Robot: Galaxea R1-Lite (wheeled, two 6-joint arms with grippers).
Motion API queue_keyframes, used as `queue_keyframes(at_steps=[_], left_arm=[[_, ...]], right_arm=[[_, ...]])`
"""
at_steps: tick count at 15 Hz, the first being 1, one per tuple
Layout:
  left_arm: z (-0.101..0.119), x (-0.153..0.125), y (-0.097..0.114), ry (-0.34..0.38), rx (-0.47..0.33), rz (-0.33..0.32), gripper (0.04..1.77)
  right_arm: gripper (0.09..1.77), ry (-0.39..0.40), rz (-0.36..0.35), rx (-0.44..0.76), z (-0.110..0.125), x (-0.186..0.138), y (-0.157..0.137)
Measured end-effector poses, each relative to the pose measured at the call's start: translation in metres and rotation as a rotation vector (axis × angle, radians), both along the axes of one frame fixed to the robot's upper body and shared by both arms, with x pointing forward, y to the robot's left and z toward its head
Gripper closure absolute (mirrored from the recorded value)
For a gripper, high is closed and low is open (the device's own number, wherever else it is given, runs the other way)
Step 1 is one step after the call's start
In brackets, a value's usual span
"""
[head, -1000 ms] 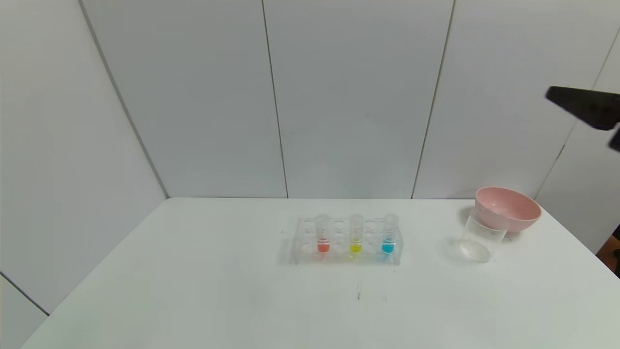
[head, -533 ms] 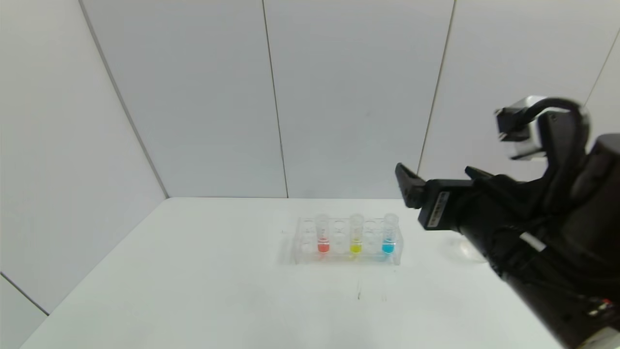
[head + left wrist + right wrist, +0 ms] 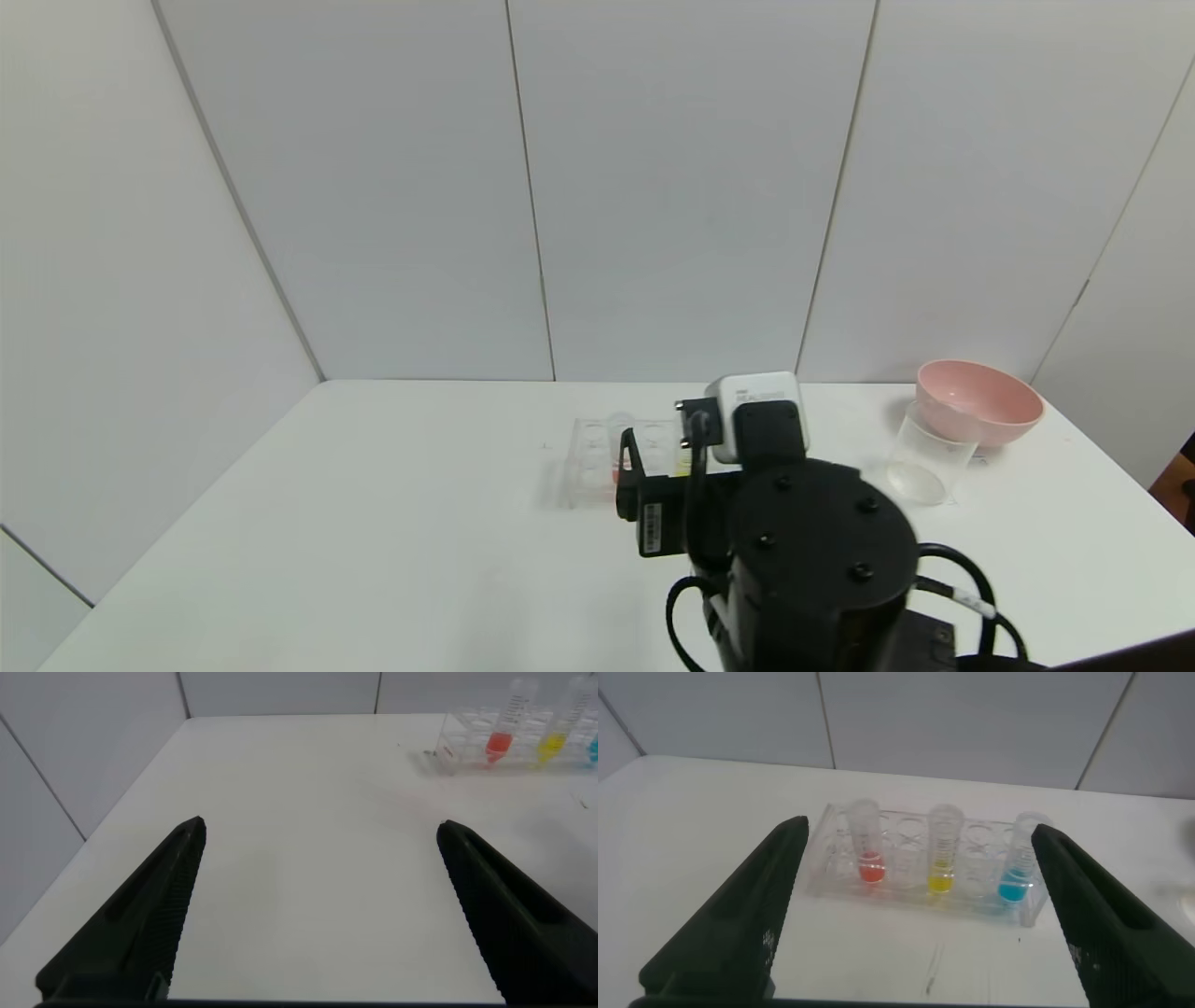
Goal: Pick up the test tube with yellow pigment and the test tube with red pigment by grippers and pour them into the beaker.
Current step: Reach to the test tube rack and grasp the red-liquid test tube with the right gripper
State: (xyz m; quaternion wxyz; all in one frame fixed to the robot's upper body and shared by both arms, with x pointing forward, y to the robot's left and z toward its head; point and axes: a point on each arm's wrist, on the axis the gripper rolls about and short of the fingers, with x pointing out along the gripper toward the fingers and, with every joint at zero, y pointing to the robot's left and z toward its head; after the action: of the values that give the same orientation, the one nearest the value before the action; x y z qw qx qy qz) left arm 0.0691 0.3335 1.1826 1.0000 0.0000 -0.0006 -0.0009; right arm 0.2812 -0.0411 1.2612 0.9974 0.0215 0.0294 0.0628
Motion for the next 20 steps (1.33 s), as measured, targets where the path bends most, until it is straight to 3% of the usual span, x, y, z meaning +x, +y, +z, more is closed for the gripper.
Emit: queue_keyframes(at_steps=[10,15,20], left_arm=[[0.0,0.0,0.0,0.0,0.0,0.0,0.05],[0.0,0.0,0.0,0.0,0.0,0.0,0.05],[0.0,0.0,0.0,0.0,0.0,0.0,0.05]], right_arm=[[0.15,0.001,0.006,0.01,-0.052,0.043,0.074],[0.15,0.008,-0.047,0.01,-0.078,0.084,0.075],[0.15,0.009,-0.062,0.017,-0.088,0.114,0.07]])
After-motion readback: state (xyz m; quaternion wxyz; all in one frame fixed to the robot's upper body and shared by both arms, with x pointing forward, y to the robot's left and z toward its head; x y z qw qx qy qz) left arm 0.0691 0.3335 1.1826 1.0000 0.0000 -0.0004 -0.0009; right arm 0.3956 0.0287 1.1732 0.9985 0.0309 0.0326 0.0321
